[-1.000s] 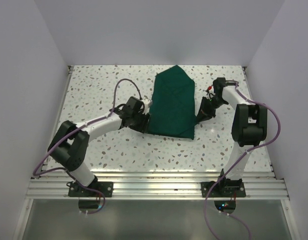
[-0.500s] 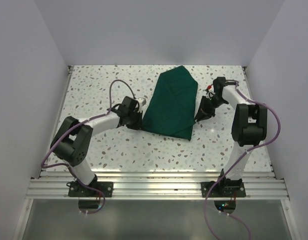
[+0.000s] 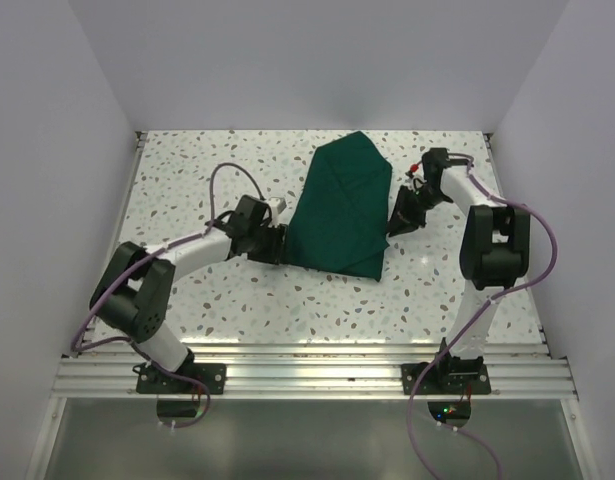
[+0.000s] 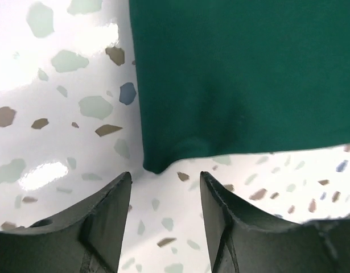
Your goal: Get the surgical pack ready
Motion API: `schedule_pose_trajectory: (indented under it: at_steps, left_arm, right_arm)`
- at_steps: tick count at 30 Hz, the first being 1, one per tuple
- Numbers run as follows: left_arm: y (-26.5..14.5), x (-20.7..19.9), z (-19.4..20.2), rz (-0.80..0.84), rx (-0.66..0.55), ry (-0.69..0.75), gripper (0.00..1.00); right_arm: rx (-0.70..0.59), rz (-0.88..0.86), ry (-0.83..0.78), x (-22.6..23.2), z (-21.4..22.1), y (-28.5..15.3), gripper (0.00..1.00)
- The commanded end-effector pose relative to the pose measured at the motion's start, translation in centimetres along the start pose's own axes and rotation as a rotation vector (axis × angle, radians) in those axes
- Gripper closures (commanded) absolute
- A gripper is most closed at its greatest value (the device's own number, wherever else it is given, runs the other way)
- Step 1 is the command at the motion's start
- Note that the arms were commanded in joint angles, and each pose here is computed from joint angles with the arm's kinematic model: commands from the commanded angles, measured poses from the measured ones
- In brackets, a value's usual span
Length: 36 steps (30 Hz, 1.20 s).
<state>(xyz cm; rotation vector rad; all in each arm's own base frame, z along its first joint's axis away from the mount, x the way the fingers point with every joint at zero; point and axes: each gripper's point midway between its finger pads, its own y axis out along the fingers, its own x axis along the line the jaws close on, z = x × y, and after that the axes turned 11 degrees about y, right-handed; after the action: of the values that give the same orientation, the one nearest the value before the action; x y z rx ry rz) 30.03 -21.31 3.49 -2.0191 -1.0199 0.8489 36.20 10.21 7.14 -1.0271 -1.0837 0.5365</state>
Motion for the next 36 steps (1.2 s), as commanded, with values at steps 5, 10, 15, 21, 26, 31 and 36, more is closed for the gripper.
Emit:
schedule_pose_trajectory:
  at_steps: [5, 10, 15, 21, 26, 31, 36]
  left_arm:
    - [-8.5, -2.0, -9.3, 0.001, -0.300, 0.119, 0.58]
    - [-7.1, -5.1, -16.3, 0.225, -0.381, 0.193, 0.76]
    - [-1.1, -7.2, -19.9, 0.480, -0.296, 0.212, 0.97]
    - [5.8, -5.0, -20.9, 0.572, -0.235, 0.106, 1.00]
    - [8.0, -1.3, -19.7, 0.527, -0.219, 0.007, 1.00]
    - [9.7, 1.7, -17.9, 0.476, -0.167, -0.077, 1.00]
    - [10.5, 3.5, -14.2, 0.415, -0.085, -0.157, 1.00]
  right_arm:
    - [0.048, -0.104, -0.058, 4.5, 1.1, 0.2, 0.77]
    - [0.024, -0.175, -0.021, 6.7, -0.3, 0.5, 0.79]
    - [0.009, -0.295, 0.034, 9.6, -3.0, 2.1, 0.86]
    - [-0.008, -0.399, 0.052, 11.9, -5.1, 3.2, 0.93]
    - [0.016, -0.413, 0.048, 11.9, -5.7, 4.9, 0.93]
    - [0.081, -0.436, 0.102, 10.9, -6.0, 8.2, 0.94]
    - [0.088, -0.385, 0.111, 9.3, -6.1, 10.1, 0.94]
